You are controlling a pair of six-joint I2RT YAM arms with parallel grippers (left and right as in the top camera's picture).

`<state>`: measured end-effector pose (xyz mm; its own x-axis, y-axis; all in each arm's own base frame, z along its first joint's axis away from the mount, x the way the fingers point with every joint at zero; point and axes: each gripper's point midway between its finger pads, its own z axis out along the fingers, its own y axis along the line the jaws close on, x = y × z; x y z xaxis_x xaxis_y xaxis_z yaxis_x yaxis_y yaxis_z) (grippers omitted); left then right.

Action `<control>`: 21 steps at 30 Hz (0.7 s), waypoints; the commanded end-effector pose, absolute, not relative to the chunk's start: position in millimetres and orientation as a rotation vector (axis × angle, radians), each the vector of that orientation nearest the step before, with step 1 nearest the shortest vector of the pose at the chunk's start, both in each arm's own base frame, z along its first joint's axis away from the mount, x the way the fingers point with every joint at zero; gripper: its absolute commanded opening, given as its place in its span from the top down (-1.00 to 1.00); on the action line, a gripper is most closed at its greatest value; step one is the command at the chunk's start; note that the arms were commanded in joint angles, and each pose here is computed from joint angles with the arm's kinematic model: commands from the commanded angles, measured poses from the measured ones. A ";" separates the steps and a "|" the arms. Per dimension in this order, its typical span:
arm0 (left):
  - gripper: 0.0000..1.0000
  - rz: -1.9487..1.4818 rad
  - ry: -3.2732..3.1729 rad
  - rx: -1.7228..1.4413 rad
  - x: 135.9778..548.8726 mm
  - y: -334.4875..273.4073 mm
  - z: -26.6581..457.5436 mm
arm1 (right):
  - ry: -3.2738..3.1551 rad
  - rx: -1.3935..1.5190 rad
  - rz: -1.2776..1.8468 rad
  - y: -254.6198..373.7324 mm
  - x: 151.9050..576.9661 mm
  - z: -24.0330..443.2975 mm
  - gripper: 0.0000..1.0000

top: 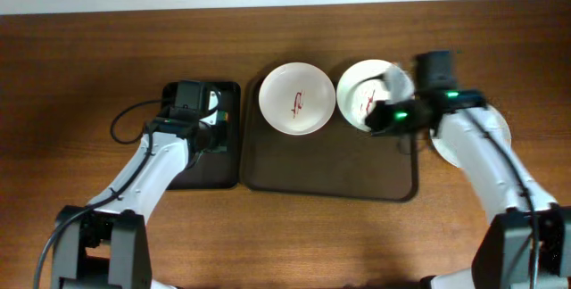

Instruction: Clean dirty plates on tray and stack at the side

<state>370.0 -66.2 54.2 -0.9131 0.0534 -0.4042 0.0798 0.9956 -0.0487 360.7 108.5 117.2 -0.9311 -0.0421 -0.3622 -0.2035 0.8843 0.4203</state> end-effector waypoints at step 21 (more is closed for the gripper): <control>-0.33 -0.022 2.784 -0.240 357.0 2.0 52.2 | 2.712 -0.586 0.664 328.8 311.0 19.5 0.91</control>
